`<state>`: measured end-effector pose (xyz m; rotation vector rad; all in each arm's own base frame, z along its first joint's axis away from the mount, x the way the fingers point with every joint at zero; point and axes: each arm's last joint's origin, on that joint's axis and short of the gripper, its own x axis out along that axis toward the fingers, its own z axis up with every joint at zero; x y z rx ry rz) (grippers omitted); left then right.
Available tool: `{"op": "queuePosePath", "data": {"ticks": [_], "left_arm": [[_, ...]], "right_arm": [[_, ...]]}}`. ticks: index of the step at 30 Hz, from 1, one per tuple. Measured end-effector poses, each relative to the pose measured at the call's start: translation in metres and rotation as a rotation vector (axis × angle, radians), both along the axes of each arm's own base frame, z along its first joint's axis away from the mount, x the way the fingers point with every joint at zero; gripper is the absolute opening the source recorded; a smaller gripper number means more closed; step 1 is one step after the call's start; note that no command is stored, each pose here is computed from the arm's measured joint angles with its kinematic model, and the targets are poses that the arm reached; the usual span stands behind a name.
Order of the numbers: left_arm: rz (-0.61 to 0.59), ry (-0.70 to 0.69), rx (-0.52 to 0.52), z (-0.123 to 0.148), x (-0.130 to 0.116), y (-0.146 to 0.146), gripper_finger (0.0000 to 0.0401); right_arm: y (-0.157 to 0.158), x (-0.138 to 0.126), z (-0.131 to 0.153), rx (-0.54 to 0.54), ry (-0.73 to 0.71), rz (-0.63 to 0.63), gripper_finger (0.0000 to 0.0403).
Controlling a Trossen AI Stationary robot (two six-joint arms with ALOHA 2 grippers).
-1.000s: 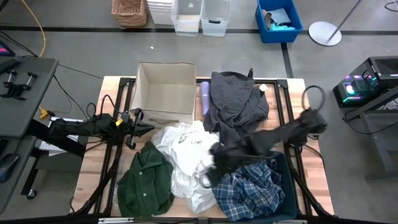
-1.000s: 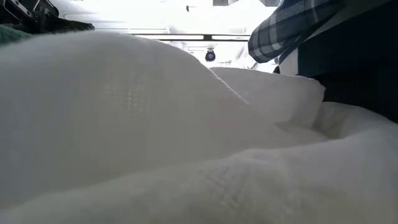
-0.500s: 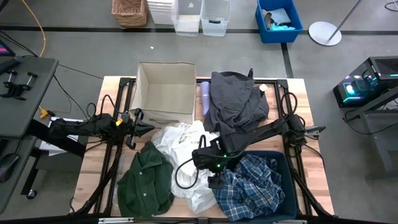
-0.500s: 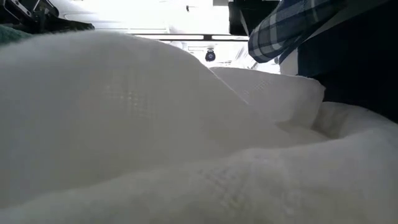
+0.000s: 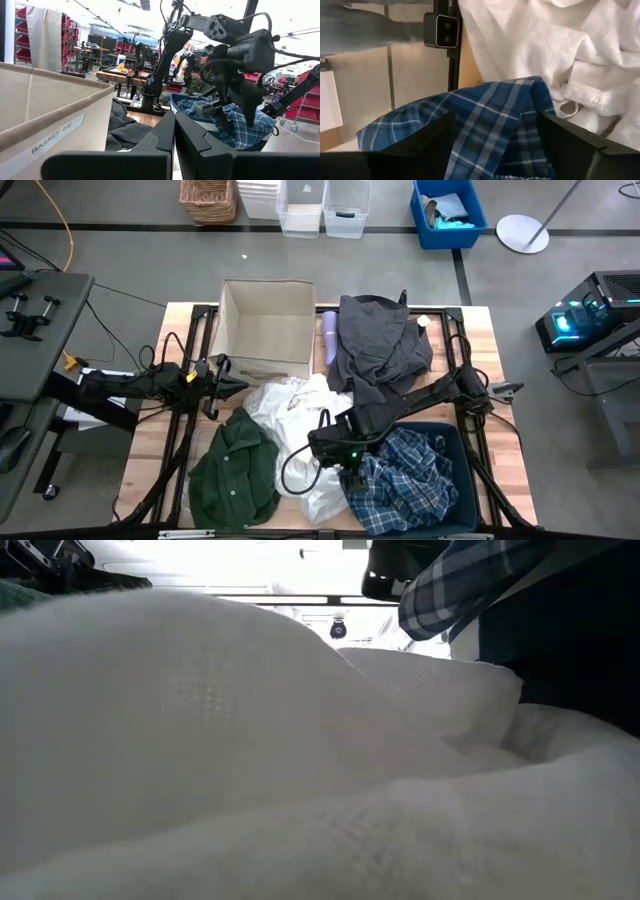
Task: Sort clothes
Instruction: Put the blue shirt into the blue laundry organizer
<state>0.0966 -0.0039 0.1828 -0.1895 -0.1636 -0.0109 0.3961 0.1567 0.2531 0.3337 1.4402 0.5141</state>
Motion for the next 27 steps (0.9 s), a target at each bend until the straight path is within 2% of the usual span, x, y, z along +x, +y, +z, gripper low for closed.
{"op": "queuePosePath", "data": {"ticks": [5,10,12,15,18,19,23,27], "left_arm": [[0.0,0.0,0.0,0.0,0.0,0.0,0.0],[0.0,0.0,0.0,0.0,0.0,0.0,0.0],[-0.001,0.0,0.0,0.0,0.0,0.0,0.0],[0.0,0.0,0.0,0.0,0.0,0.0,0.0],[0.0,0.0,0.0,0.0,0.0,0.0,0.0],[0.0,0.0,0.0,0.0,0.0,0.0,0.0],[0.0,0.0,0.0,0.0,0.0,0.0,0.0],[0.0,0.0,0.0,0.0,0.0,0.0,0.0]], "right_arm": [[0.006,0.001,-0.009,0.016,0.056,-0.032,0.0275],[0.006,0.001,-0.009,0.034,0.143,-0.156,0.0273],[0.007,0.001,-0.009,0.037,0.183,-0.216,0.026],[0.014,0.0,-0.008,0.046,0.203,-0.258,0.0196],[0.025,-0.002,0.0,0.097,0.239,-0.28,0.0067],[0.029,-0.002,0.007,0.123,0.235,-0.276,0.0036],[0.043,-0.011,0.055,0.148,0.216,-0.307,0.0009],[0.054,-0.044,0.102,0.049,0.277,-0.386,0.0004]]}}
